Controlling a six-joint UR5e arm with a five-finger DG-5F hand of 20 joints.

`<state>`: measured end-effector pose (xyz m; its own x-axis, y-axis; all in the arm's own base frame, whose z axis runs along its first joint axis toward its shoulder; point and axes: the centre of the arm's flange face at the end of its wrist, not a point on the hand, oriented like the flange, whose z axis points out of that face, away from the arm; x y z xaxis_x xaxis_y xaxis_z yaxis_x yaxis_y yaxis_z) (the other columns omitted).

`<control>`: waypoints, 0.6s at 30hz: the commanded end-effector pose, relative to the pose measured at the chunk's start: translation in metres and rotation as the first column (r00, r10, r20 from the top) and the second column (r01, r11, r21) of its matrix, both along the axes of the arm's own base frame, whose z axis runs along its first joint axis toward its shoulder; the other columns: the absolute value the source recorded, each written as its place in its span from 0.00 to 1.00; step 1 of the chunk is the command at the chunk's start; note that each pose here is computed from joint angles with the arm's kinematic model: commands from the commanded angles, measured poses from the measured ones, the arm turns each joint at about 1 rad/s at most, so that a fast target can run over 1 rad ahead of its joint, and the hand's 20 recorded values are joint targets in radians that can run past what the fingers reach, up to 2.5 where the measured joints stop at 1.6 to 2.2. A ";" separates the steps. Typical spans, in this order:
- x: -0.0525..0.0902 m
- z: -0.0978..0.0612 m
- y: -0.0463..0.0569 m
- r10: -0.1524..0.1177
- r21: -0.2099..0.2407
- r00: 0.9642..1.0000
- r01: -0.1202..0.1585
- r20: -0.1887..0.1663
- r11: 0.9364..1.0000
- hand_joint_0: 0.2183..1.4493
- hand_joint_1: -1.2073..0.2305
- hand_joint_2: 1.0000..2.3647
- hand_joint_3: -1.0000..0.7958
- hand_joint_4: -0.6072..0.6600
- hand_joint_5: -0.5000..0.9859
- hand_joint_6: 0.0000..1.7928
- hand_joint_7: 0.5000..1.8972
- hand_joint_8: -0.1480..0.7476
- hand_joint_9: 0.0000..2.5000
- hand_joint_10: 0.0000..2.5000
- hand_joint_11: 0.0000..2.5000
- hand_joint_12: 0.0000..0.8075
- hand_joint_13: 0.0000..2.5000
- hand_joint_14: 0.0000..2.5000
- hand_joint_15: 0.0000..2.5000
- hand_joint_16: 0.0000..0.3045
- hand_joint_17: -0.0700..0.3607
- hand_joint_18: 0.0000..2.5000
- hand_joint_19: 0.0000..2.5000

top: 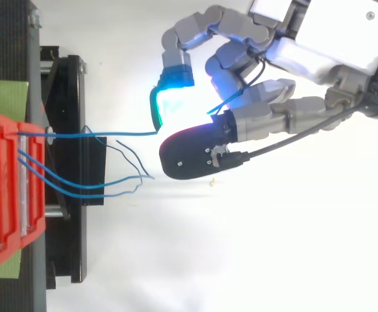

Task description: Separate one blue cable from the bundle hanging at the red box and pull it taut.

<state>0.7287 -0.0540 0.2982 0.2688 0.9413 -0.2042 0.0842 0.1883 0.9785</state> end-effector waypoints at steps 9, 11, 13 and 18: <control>0.000 0.000 0.000 -0.001 0.000 1.000 0.001 0.000 1.000 0.36 0.30 0.02 0.53 0.59 0.24 0.52 0.66 0.57 0.40 0.70 0.56 0.44 0.46 0.75 0.54 0.15 0.40 0.48 0.51; 0.000 0.000 0.001 0.000 0.000 1.000 0.000 0.000 1.000 0.36 0.30 0.02 0.53 0.60 0.24 0.52 0.67 0.57 0.40 0.70 0.56 0.44 0.46 0.75 0.54 0.15 0.40 0.48 0.51; 0.000 0.000 0.001 0.000 0.000 1.000 0.000 0.000 1.000 0.36 0.30 0.02 0.53 0.59 0.24 0.52 0.66 0.57 0.41 0.71 0.56 0.44 0.46 0.74 0.55 0.15 0.40 0.48 0.52; 0.000 0.001 0.001 0.000 0.000 1.000 0.000 0.001 1.000 0.36 0.30 0.02 0.53 0.59 0.24 0.52 0.66 0.57 0.41 0.70 0.56 0.44 0.46 0.74 0.55 0.15 0.40 0.48 0.51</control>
<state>0.7287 -0.0534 0.2983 0.2686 0.9414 -0.2042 0.0840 0.1883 0.9785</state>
